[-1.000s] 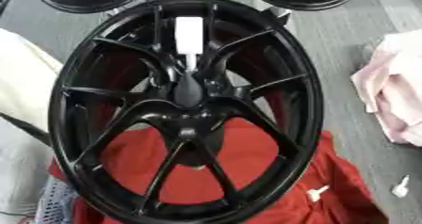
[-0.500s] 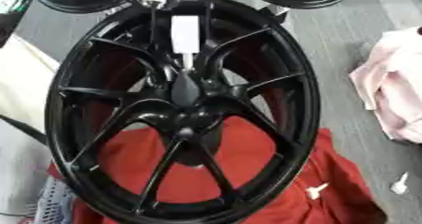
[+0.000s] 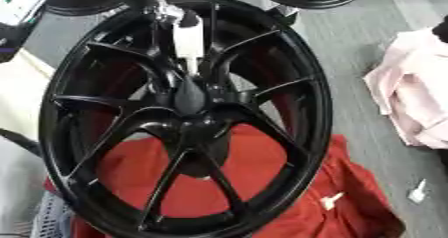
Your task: Pull the pin out of the wheel hub.
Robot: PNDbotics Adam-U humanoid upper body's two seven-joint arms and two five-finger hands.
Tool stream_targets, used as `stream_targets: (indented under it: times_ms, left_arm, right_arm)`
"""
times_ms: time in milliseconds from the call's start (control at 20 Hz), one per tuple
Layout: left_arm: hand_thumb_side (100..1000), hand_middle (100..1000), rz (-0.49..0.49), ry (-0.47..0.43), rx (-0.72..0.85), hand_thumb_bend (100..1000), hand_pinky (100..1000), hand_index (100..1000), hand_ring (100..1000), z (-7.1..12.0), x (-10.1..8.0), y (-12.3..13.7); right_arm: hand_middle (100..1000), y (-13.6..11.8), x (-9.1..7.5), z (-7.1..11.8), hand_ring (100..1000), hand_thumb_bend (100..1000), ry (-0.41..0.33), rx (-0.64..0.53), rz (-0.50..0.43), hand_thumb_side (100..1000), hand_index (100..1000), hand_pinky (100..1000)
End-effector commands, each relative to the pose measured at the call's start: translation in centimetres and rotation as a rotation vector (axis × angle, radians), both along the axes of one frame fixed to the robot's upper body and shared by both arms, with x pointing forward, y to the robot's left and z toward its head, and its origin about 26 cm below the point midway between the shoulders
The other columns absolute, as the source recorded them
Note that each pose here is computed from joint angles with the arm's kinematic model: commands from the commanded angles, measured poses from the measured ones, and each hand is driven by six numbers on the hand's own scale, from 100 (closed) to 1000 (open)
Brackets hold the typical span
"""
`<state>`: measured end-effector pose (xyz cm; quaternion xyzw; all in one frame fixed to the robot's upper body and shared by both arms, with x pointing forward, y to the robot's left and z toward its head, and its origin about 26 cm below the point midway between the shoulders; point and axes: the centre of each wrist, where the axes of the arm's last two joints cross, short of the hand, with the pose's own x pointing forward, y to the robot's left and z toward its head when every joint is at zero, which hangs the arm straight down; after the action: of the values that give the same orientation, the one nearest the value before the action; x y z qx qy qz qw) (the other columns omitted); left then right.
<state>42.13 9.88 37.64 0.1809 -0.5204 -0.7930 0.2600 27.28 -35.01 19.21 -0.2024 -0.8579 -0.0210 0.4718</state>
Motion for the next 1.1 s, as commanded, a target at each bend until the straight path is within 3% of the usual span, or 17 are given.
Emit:
stream_targets:
  times_ms: [50, 600, 1100]
  left_arm:
    - [815, 823, -0.014, -0.038, 0.006, 420, 940, 916, 895, 1.2, -0.8, 0.1]
    - [756, 835, 0.068, -0.065, 0.024, 470, 945, 940, 910, 0.7, -1.4, 1.7]
    - [735, 848, 0.100, -0.064, 0.022, 436, 943, 946, 913, 0.2, -1.5, 2.3]
  right_arm:
    - [561, 0.1, -0.1, 0.8, 688, 100, -0.020, -0.009, 0.013, 635, 604, 813]
    - [558, 0.2, -0.2, 0.6, 683, 100, -0.016, 0.005, 0.010, 647, 601, 813]
    - [556, 0.4, -0.1, 0.4, 681, 100, -0.012, 0.013, 0.013, 657, 599, 814]
